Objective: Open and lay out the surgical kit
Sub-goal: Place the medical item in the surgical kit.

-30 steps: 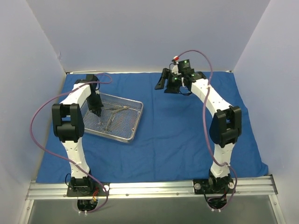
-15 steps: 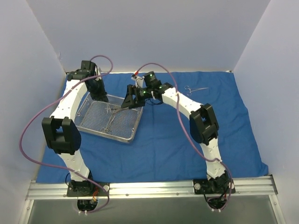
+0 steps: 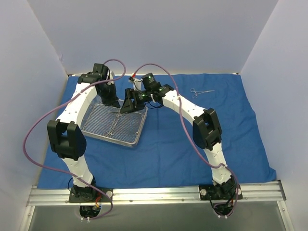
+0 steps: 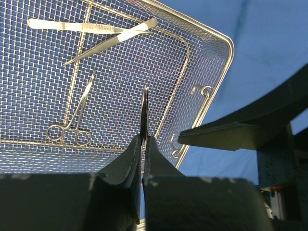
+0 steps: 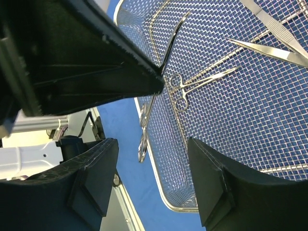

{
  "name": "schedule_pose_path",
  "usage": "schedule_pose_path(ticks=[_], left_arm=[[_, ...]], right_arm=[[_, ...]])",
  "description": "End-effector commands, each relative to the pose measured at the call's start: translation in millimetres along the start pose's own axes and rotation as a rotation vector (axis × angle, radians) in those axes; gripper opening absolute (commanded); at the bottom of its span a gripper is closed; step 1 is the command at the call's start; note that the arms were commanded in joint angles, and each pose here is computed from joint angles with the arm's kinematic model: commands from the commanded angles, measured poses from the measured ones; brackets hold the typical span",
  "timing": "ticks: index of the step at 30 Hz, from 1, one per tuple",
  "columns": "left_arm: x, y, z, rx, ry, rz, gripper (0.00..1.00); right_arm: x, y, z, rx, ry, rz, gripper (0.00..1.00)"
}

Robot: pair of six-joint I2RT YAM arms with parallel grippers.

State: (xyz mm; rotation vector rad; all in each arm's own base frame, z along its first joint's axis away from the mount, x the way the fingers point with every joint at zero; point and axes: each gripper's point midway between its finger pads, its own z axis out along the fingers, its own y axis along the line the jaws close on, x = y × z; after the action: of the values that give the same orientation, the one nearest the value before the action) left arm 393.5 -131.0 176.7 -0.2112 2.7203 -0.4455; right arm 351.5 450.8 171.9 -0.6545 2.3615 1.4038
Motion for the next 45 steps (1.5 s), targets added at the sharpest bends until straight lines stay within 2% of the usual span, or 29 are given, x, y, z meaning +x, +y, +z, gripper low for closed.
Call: schedule_pose_path(ticks=[1, 9, 15, 18, 19, 20, 22, 23, 24, 26, 27, 29, 31, 32, 34, 35, 37, 39, 42, 43, 45], left_arm=[[-9, -14, -22, 0.047, -0.054, 0.011, 0.02], [-8, -27, -19, 0.070, -0.045, 0.026, 0.02], [-9, -31, -16, 0.077, -0.039, 0.030, 0.02], [-11, -32, -14, 0.083, -0.041, 0.031, 0.02], [-12, -32, -14, 0.080, -0.041, 0.031, 0.02], [-13, -32, -15, 0.079, -0.045, 0.031, 0.15], [-17, -27, -14, 0.064, -0.052, 0.029, 0.29], [-19, -23, -14, 0.050, -0.054, 0.024, 0.52], [-26, -17, -19, 0.034, -0.077, 0.012, 0.63], [-36, -4, -25, -0.004, -0.114, 0.000, 0.76], [-42, 6, -32, -0.020, -0.140, -0.006, 0.79], [-49, 18, -38, -0.056, -0.170, -0.012, 0.84], [-50, 29, -39, -0.073, -0.180, -0.005, 0.85], [-49, 33, -39, -0.082, -0.176, -0.008, 0.85], [-40, 43, -31, -0.092, -0.149, -0.018, 0.85], [-39, 45, -29, -0.086, -0.151, -0.022, 0.85], [-34, 46, -27, -0.072, -0.142, -0.025, 0.84], [-30, 51, -21, -0.070, -0.125, -0.036, 0.84], [-31, 55, -17, -0.065, -0.113, -0.047, 0.84], [-35, 55, -17, -0.059, -0.113, -0.053, 0.84], [-37, 54, -17, -0.057, -0.115, -0.051, 0.84]], right_arm=[[-3, 5, 4, -0.002, 0.005, -0.025, 0.59], [1, 4, 15, -0.022, 0.025, -0.019, 0.50], [4, 0, 20, -0.039, 0.039, -0.005, 0.38], [3, -1, 19, -0.054, 0.037, 0.007, 0.00], [3, -1, 17, -0.055, 0.034, 0.011, 0.00], [2, -3, 16, -0.056, 0.029, 0.018, 0.00], [-4, -11, 8, -0.057, 0.001, 0.056, 0.00], [-7, -14, 4, -0.057, -0.015, 0.073, 0.00], [-21, -9, -3, -0.083, -0.063, 0.059, 0.00], [-29, -29, -19, -0.079, -0.121, 0.176, 0.00], [-43, -31, -28, -0.101, -0.179, 0.170, 0.00], [-58, -51, -60, -0.095, -0.272, 0.266, 0.00], [-71, -66, -87, -0.054, -0.352, 0.310, 0.00], [-76, -89, -110, -0.018, -0.403, 0.350, 0.00], [-90, -96, -147, 0.018, -0.505, 0.347, 0.00], [-94, -127, -176, 0.100, -0.589, 0.396, 0.00], [-100, -143, -217, 0.166, -0.698, 0.426, 0.00], [-93, -186, -268, 0.276, -0.836, 0.536, 0.00], [-82, -221, -312, 0.360, -0.973, 0.637, 0.00], [-69, -249, -335, 0.443, -1.017, 0.682, 0.00], [-65, -258, -337, 0.457, -1.022, 0.698, 0.00]])
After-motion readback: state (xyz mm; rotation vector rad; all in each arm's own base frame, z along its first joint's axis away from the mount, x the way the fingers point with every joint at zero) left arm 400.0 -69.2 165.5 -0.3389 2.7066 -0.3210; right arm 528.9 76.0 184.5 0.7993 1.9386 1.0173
